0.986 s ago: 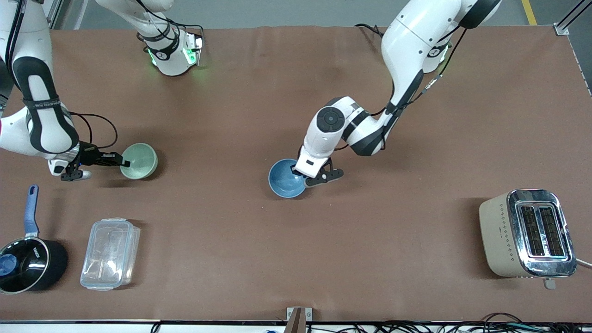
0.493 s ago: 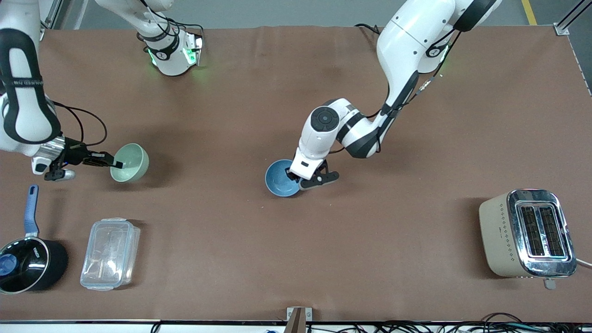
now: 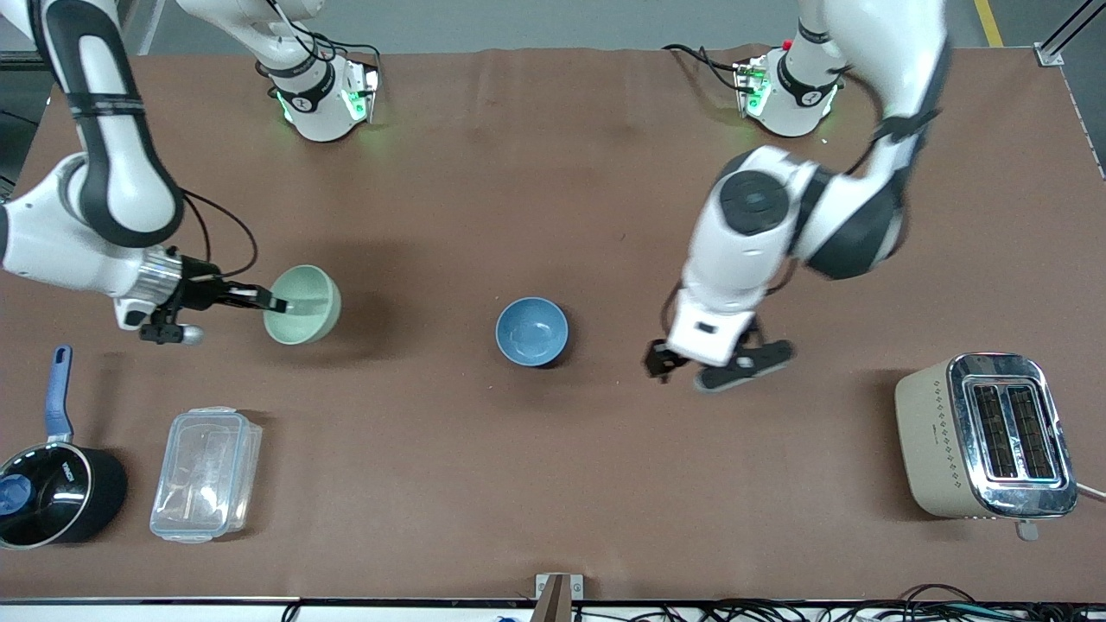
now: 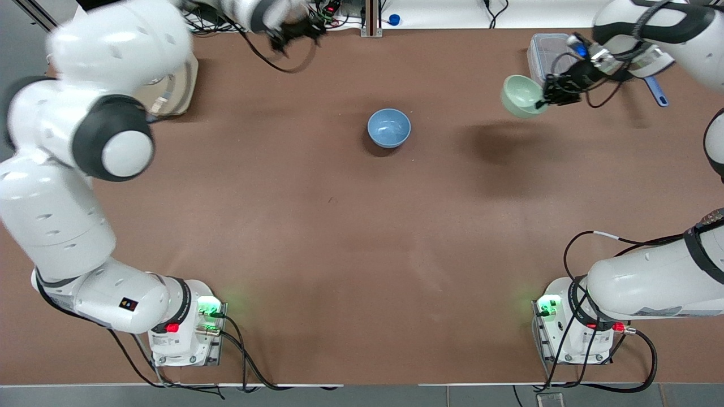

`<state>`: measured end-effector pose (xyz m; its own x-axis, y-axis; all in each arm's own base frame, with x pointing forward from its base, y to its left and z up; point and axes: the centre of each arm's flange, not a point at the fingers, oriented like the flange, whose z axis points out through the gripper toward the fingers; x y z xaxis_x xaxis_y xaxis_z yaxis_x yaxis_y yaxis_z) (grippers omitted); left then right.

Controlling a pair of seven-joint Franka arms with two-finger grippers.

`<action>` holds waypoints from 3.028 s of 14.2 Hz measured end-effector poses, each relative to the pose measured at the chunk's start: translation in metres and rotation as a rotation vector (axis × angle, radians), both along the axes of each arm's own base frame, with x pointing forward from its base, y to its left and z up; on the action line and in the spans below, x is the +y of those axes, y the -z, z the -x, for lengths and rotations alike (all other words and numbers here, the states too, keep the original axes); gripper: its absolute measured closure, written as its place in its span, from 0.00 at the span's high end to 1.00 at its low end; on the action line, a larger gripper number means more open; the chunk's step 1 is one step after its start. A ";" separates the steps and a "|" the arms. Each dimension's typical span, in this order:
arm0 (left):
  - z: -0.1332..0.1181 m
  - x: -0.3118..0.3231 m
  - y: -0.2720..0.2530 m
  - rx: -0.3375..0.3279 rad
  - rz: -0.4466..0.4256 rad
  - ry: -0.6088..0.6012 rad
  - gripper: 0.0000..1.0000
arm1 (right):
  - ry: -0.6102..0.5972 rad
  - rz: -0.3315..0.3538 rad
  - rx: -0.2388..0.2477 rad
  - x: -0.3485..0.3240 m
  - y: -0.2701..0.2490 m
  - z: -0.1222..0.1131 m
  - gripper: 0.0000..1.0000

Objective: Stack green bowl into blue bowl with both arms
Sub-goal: 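Release the blue bowl with the left gripper while the right gripper lifts the green bowl, then carry the green bowl with the right gripper and lower it into the blue bowl, then open the right gripper to release the green bowl inside the blue bowl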

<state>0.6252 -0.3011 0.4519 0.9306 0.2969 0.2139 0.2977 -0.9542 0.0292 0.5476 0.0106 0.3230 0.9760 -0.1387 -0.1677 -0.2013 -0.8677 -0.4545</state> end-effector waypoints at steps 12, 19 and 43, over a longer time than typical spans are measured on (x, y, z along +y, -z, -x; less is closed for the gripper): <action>0.046 0.215 -0.169 0.133 -0.043 0.321 1.00 | 0.051 -0.001 -0.089 0.248 0.014 0.020 0.04; 0.082 0.235 -0.179 0.195 -0.054 0.367 1.00 | 0.011 0.019 -0.133 0.290 0.043 0.016 0.04; 0.100 0.235 -0.186 0.215 -0.014 0.383 1.00 | -0.012 0.137 -0.171 0.350 0.091 0.016 0.04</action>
